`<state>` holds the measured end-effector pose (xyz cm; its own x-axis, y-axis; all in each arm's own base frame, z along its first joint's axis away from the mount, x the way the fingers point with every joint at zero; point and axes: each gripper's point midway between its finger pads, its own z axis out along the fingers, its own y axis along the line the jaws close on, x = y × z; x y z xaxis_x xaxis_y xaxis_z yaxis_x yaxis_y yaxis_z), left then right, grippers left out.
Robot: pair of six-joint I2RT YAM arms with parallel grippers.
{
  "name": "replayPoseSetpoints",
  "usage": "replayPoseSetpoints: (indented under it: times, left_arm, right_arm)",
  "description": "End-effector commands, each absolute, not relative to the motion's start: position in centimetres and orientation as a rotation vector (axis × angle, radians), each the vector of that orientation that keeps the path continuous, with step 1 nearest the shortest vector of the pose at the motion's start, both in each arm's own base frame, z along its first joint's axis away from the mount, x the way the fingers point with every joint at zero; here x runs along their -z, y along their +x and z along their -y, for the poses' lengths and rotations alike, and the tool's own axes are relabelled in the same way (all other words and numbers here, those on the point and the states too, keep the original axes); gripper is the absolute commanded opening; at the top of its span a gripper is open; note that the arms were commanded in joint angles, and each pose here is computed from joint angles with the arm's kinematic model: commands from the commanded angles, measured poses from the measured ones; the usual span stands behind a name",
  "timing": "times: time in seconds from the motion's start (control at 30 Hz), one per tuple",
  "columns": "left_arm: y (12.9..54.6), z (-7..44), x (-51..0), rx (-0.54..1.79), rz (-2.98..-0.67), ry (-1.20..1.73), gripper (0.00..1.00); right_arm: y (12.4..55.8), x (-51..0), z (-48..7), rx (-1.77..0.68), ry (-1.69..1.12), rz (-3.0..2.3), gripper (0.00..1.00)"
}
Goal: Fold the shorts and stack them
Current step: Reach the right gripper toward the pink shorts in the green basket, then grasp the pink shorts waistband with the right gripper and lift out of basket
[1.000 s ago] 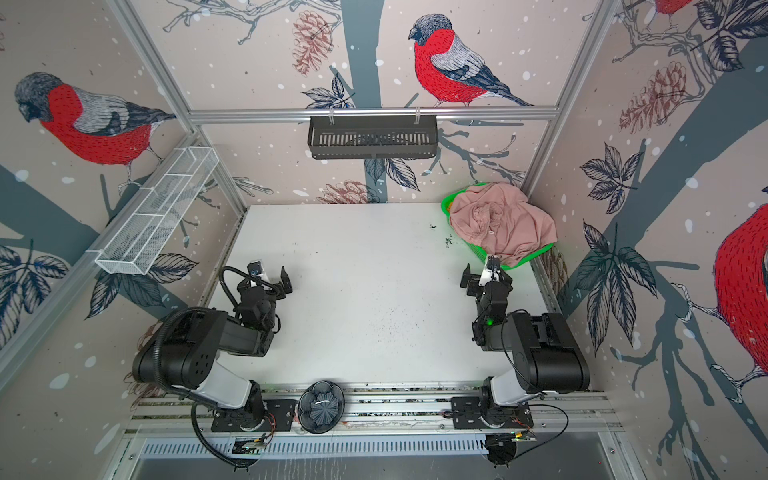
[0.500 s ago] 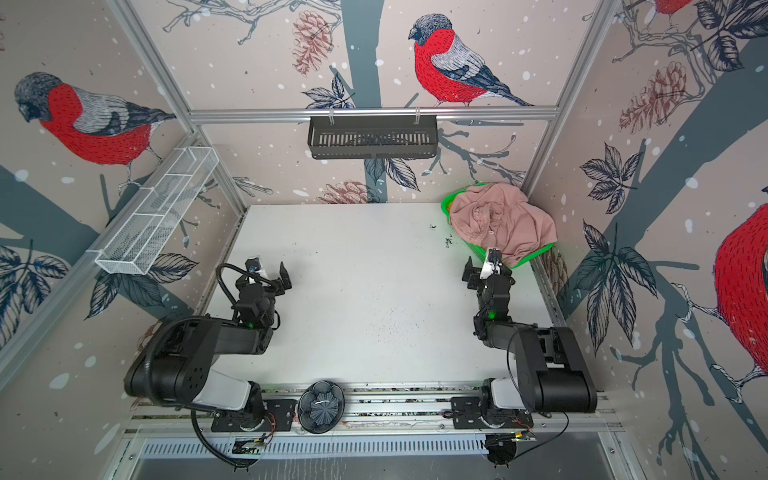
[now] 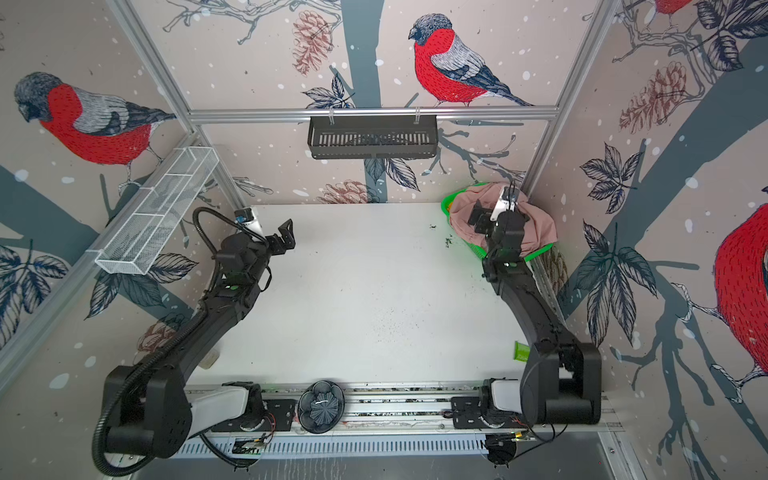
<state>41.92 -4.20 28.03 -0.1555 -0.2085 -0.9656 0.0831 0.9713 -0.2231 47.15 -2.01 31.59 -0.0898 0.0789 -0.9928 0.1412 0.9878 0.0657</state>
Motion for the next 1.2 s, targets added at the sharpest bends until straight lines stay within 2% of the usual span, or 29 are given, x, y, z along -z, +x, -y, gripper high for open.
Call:
replayPoseSetpoints:
  times: [0.0, 0.2, 0.37, 0.47, 0.63, 0.7, 0.8, 0.83, 1.17]
  left_arm:
    - [41.1, 6.5, -26.3, 0.397, -1.84, -0.036, 0.98]
    - [40.4, 7.4, -26.9, 0.436, -1.846, 0.017, 0.98]
    - [40.2, 7.6, -26.5, 0.447, -1.873, 0.019, 0.98]
    - [40.2, 7.6, -26.2, 0.444, -1.883, 0.017, 0.98]
    - [40.4, 7.7, -25.8, 0.455, -1.895, 0.013, 0.98]
    - [40.4, 7.7, -25.5, 0.455, -1.904, 0.01, 0.98]
    - [40.4, 7.6, -25.7, 0.45, -1.905, 0.009, 0.98]
    - [40.4, 7.6, -25.8, 0.452, -1.903, 0.007, 0.98]
    - [39.9, 8.0, -26.7, 0.482, -1.874, 0.022, 0.98]
  right_arm:
    - [49.9, -27.4, 3.2, 0.086, 0.178, -1.867, 0.96]
    - [55.0, -23.2, 4.7, 0.035, 0.238, -2.0, 0.95]
    - [55.3, -18.7, 3.9, -0.057, 0.271, -2.085, 0.92]
    - [55.1, -16.8, 3.6, -0.111, 0.28, -2.104, 0.87]
    - [55.6, -15.1, 2.6, -0.236, 0.271, -2.12, 0.68]
    - [56.0, -14.8, 2.6, -0.275, 0.274, -2.128, 0.49]
    - [56.2, -15.9, 2.0, -0.343, 0.249, -2.113, 0.09]
    - [56.1, -16.5, 1.7, -0.359, 0.237, -2.099, 0.04]
    - [52.6, -30.4, -1.1, -0.468, 0.116, -1.789, 0.02]
